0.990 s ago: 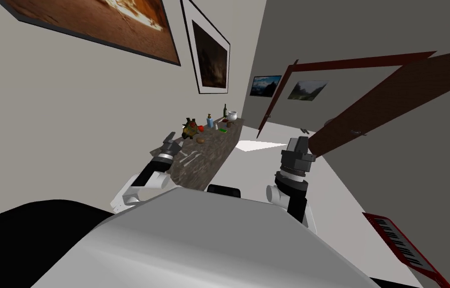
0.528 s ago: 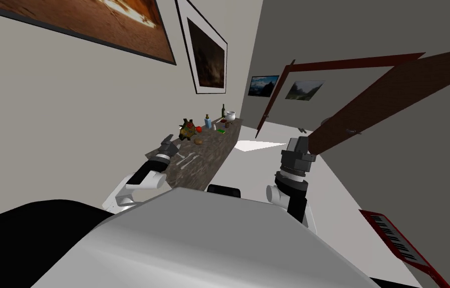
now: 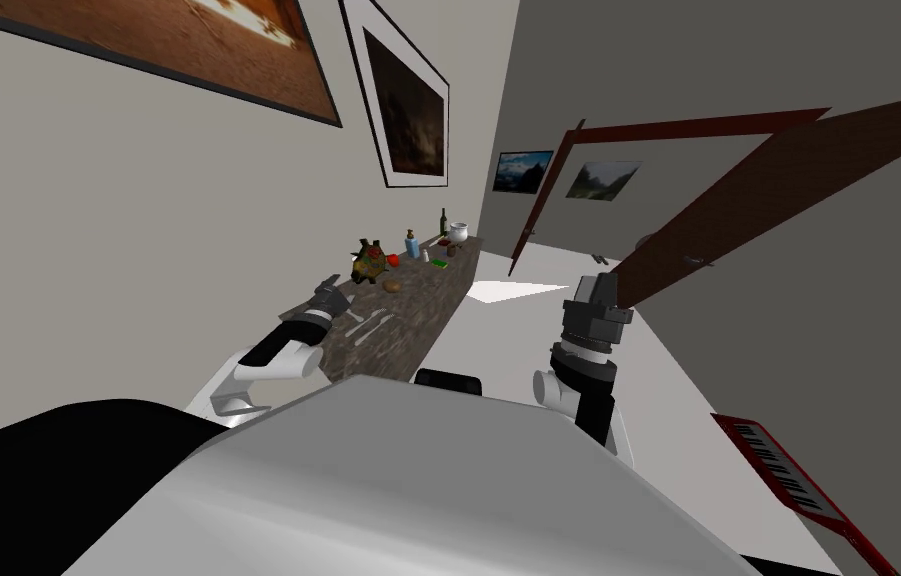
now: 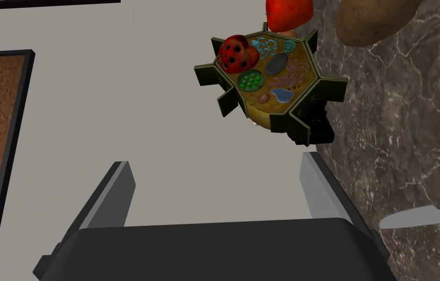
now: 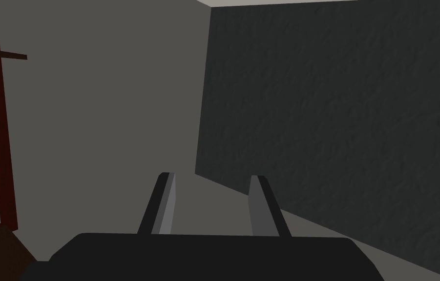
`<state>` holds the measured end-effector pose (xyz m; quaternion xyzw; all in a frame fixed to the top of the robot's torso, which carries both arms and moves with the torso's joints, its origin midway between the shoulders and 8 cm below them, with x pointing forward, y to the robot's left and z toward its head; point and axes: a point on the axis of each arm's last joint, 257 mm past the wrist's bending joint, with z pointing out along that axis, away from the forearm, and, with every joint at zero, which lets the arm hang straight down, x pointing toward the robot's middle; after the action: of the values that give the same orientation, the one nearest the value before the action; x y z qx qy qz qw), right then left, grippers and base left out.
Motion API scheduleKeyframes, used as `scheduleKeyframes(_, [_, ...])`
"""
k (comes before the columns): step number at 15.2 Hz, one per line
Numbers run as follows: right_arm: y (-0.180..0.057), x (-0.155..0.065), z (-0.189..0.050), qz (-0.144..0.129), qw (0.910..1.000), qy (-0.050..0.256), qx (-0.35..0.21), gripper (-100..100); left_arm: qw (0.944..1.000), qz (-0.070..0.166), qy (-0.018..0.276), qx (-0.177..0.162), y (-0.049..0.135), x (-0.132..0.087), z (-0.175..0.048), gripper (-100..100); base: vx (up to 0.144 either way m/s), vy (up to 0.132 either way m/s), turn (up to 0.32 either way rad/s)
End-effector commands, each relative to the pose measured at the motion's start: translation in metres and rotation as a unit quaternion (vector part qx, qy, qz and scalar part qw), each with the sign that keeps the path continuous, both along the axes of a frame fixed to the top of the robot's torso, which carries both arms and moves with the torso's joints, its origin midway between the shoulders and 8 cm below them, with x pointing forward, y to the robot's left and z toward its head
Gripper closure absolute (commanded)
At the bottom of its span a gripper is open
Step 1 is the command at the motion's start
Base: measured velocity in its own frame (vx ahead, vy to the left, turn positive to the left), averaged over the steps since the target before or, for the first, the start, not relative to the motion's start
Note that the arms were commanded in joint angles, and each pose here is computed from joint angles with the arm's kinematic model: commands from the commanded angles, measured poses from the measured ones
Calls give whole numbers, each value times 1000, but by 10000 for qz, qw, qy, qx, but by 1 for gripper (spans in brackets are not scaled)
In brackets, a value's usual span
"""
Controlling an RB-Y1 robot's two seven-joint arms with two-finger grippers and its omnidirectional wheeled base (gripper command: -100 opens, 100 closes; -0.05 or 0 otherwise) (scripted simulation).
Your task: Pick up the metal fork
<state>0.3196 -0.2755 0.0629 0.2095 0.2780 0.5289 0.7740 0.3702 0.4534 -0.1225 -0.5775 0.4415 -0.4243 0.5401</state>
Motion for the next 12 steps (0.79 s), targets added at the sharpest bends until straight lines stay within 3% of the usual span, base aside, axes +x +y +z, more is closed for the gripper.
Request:
scheduleKeyframes(1, [0,0,0,0,10000,0,0,0,9996,122,231,-92,9,-2,-13,-100,51,-5,-26])
scheduleKeyframes(2, [0,0,0,0,10000,0,0,0,9996,129,252,-97,10,-3,-14,-100,34,-3,-1])
scheduleKeyframes(3, [0,0,0,0,10000,0,0,0,9987,290,366,-224,26,-9,-17,-100,53,-12,-80])
scheduleKeyframes(6, [0,0,0,0,10000,0,0,0,9972,370,580,-277,29,-12,-28,-100,52,-11,-36])
scheduleKeyframes(7, [0,0,0,0,10000,0,0,0,9957,525,650,-404,44,-19,-29,-100,53,-7,-62])
scheduleKeyframes(10, [0,0,0,0,10000,0,0,0,9929,622,900,-469,48,-23,-42,-100,52,-2,-39])
scheduleKeyframes(11, [0,0,0,0,10000,0,0,0,9904,783,964,-605,62,-31,-43,-100,49,-5,-81])
scheduleKeyframes(12, [0,0,0,0,10000,0,0,0,9893,813,1038,-625,63,-33,-47,-100,66,-7,-81])
